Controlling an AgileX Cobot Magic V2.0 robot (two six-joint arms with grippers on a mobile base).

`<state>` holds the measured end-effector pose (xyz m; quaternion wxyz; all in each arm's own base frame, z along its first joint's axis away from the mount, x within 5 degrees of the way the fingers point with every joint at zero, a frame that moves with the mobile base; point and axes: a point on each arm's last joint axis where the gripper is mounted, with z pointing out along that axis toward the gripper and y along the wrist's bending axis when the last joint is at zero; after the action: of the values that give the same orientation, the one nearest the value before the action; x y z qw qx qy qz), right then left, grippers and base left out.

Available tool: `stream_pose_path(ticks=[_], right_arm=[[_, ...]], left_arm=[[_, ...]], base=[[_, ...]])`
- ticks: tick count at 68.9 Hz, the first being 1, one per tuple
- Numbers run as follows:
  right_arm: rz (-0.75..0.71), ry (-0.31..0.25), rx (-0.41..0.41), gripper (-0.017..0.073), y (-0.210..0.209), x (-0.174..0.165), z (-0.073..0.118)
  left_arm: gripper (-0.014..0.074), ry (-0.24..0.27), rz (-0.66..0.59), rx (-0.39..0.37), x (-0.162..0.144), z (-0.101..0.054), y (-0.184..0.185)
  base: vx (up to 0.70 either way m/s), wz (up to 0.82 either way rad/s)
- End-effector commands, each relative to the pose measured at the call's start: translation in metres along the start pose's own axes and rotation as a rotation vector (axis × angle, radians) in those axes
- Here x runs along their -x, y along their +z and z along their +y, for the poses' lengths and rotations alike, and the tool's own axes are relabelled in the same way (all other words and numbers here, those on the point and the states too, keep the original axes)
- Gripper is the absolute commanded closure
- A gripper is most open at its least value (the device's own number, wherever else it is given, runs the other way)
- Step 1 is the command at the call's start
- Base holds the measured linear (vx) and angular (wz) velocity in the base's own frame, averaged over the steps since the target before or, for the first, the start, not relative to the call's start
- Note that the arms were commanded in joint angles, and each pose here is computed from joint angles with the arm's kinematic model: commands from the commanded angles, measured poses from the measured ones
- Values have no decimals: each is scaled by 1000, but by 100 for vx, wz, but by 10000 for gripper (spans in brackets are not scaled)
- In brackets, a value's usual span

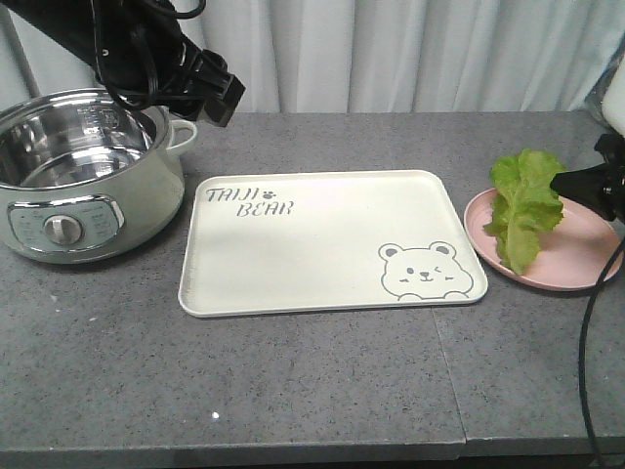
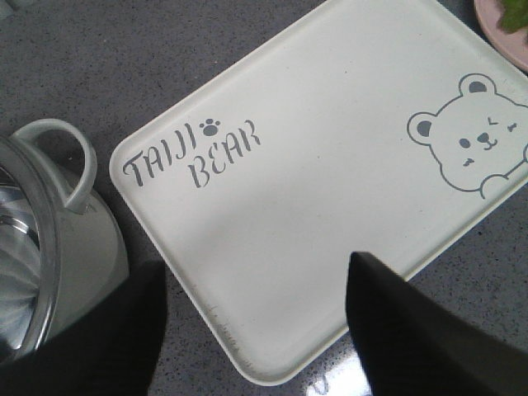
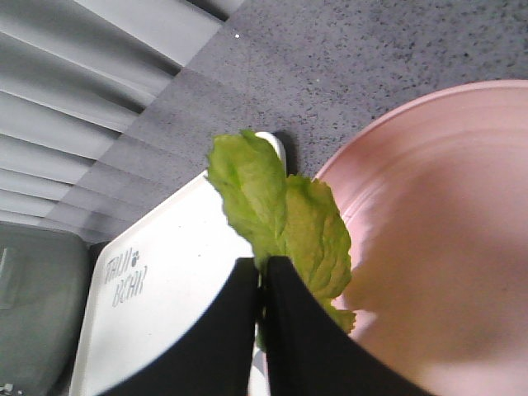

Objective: Transfer vegetables to tray and serve

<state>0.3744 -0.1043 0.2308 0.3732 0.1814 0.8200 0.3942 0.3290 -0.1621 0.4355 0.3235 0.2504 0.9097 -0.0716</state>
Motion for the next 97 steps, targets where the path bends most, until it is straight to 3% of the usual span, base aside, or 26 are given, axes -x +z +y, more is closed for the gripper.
stream_pose_path(ticks=[1,18,27,41,53,66,73,89,97], right_arm=[[-54,-57,26,482,-12,13,22],[-77,-107,-105,174,-13,15,10],[-109,-124,-161,74,-14,19,6],[-106,-262,-230,69,-21,39,18],[-39,-320,-316,70,-31,54,30],[30,-302,-482,84,-39,54,20],[73,-314,-529,95,-40,51,13],[89,-304,-545,105,-39,50,9],[136,-262,-542,105,-31,46,-2]], left_arm=[[132,-8,-85,4,3,-1,-29],[132,-8,-82,4,3,-1,-27],[132,-9,-82,4,3,-1,-27],[132,-10,-82,3,3,-1,-27],[132,-25,-82,3,3,-1,-27],[132,-26,-82,3,3,-1,-27],[132,-26,-82,3,3,-1,-27],[132,-26,-82,3,3,-1,-27],[132,-26,-82,3,3,-1,-27]], base=[[0,0],[0,0],[0,0],[0,0],[0,0],[0,0],[0,0],[0,0],[0,0]])
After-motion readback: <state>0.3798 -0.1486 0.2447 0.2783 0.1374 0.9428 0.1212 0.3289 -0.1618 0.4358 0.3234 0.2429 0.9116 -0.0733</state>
